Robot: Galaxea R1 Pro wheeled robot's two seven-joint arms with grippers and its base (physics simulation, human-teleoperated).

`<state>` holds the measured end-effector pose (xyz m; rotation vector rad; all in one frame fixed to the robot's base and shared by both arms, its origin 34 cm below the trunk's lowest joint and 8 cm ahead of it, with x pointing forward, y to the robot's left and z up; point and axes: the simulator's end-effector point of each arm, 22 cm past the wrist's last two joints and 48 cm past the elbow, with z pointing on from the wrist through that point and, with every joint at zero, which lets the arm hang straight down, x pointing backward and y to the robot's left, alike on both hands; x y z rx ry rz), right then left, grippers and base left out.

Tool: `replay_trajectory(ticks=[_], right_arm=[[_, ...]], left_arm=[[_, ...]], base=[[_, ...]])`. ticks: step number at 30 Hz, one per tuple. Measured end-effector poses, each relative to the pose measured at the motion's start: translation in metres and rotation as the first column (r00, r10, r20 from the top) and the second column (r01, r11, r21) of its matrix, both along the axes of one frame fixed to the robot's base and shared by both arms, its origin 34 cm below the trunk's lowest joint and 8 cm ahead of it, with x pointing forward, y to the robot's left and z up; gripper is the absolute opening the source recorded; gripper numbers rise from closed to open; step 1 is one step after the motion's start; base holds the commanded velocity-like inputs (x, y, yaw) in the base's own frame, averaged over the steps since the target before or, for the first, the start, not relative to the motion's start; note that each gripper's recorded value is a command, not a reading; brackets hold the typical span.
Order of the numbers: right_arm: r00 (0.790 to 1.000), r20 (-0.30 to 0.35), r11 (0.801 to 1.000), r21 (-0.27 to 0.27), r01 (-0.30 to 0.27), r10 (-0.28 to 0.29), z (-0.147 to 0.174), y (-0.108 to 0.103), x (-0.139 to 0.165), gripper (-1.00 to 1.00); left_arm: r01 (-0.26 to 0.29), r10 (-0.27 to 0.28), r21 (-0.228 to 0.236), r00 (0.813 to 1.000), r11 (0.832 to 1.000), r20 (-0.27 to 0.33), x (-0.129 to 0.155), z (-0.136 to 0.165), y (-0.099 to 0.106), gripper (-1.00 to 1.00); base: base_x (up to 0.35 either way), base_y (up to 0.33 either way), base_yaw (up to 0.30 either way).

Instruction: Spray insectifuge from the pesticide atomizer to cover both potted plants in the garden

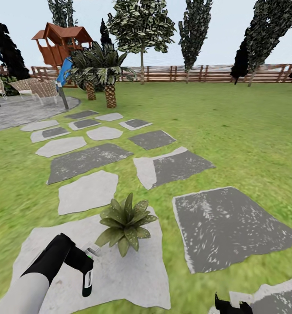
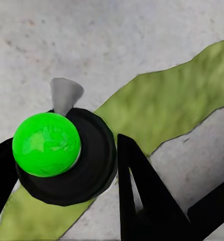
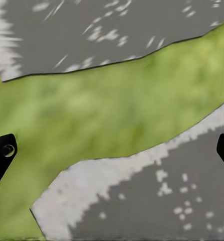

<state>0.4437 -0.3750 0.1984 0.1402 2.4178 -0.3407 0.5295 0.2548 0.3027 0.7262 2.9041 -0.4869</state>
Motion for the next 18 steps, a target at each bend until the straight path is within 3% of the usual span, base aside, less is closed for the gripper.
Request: replay_trajectory(ticks=[18], right_arm=[[1.000, 0.000, 1.000, 0.000, 0.000, 0.000, 0.0000, 0.0000, 0.0000, 1.00]], left_arm=[[0.000, 0.000, 0.000, 1.000, 1.000, 0.000, 0.0001, 0.0000, 0.0001, -1.00]], base=[[0.000, 0.336, -0.265]])
